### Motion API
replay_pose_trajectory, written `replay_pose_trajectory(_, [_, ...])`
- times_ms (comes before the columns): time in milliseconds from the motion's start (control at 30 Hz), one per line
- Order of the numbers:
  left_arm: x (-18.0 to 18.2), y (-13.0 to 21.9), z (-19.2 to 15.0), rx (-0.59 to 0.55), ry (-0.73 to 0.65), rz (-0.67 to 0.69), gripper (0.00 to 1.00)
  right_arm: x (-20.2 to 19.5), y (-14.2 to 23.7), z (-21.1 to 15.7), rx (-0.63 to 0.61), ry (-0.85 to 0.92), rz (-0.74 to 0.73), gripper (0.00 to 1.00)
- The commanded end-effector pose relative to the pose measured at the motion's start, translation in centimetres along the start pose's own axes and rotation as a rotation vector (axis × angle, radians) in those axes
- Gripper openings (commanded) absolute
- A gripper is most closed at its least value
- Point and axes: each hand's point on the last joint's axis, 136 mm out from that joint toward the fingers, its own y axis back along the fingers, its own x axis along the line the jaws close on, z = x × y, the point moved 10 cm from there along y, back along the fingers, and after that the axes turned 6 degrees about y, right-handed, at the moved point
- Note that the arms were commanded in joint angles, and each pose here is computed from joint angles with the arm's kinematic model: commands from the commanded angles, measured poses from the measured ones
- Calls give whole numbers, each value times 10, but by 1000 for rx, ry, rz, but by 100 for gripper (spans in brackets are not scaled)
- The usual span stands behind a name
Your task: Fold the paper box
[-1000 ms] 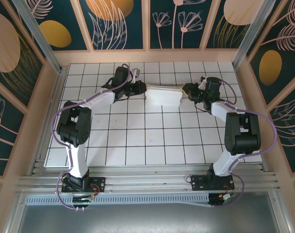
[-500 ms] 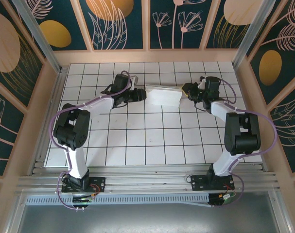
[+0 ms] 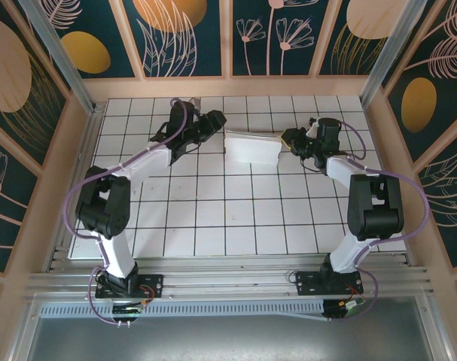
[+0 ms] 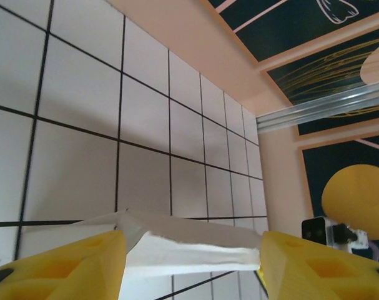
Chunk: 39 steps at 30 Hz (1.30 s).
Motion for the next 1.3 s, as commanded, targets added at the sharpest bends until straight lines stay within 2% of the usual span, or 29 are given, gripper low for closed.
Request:
replay_pose_trajectory(0, [7,-18,-1,58,162,26,60,-25,-6,-29,124,-88,-146,25])
replay_pose_trajectory(167, [27,-30,-5,72,269,131,59,-24,-7,-31,130,-87,-147,25])
replay_pose_trajectory(400, [28,-33,-11,125,247,79,61,-24,-9,-33,134,-86,-150,25])
replay_pose_trajectory(633, [45,-33,-13,97,250,188,50,-20,-11,-33,138,-83,-149,25])
replay_pose_trajectory(1033, [56,-32,-15,64,297,177,44,-20,-9,-34,138,-77,-158,25])
replay_pose_trajectory(1267, [66,-27,-15,36,326,169,31,-20,-9,-36,139,-77,-161,25])
